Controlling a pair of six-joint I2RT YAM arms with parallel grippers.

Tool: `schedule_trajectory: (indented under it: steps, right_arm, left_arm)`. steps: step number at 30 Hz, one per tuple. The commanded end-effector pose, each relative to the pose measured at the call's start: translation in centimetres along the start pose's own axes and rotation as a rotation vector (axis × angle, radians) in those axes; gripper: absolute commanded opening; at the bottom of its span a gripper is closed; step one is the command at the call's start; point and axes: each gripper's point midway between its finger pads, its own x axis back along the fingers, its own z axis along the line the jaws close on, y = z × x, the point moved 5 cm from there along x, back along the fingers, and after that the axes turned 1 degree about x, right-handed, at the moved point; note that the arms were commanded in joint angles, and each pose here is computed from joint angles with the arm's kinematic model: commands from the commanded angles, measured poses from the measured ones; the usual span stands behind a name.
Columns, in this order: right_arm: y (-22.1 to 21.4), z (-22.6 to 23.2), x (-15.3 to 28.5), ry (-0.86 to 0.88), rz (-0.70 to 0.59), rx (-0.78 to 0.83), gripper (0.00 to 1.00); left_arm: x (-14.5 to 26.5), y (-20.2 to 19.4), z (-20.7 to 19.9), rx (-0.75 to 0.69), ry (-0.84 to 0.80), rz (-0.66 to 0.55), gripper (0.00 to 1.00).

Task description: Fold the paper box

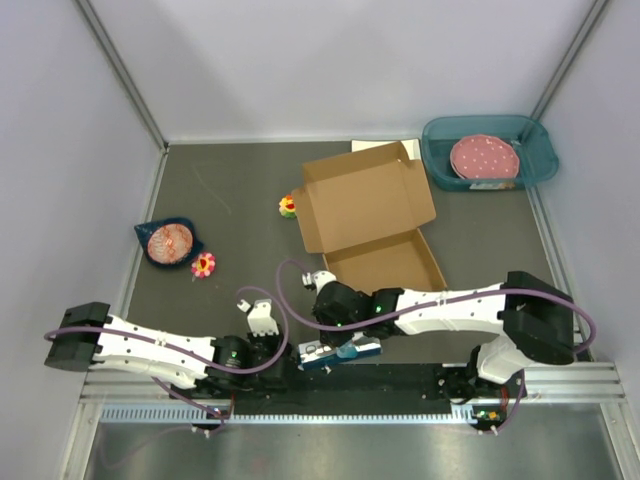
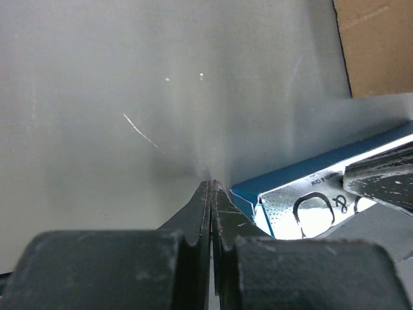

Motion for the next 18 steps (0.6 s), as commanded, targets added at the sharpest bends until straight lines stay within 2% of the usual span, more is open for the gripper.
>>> schedule_trajectory:
  steps: [1, 7, 10, 14, 18]
  right_arm:
    - [-2.8, -0.8, -0.6, -0.049, 0.063, -0.004, 0.0]
    - [1.0, -0.3, 3.2, -0.072, -0.143, -0.04, 0.0]
    - [2.5, 0.5, 5.1, -0.047, -0.198, -0.035, 0.0]
    - [2.4, 0.7, 5.4, -0.031, -0.181, -0.02, 0.0]
    - [-1.1, 0.4, 2.9, 0.003, -0.027, 0.004, 0.0]
  left_arm:
    - [-0.1, -0.1, -0.4, -0.009, -0.03, -0.002, 0.0]
    - [-0.2, -0.2, 0.2, 0.002, 0.003, -0.002, 0.0]
    - [-0.2, -0.2, 0.2, 0.009, 0.005, -0.003, 0.0]
    - [-0.2, -0.2, 0.3, 0.016, 0.008, -0.003, 0.0]
    - [-0.3, -0.3, 0.4, 0.01, 0.014, 0.0, 0.0]
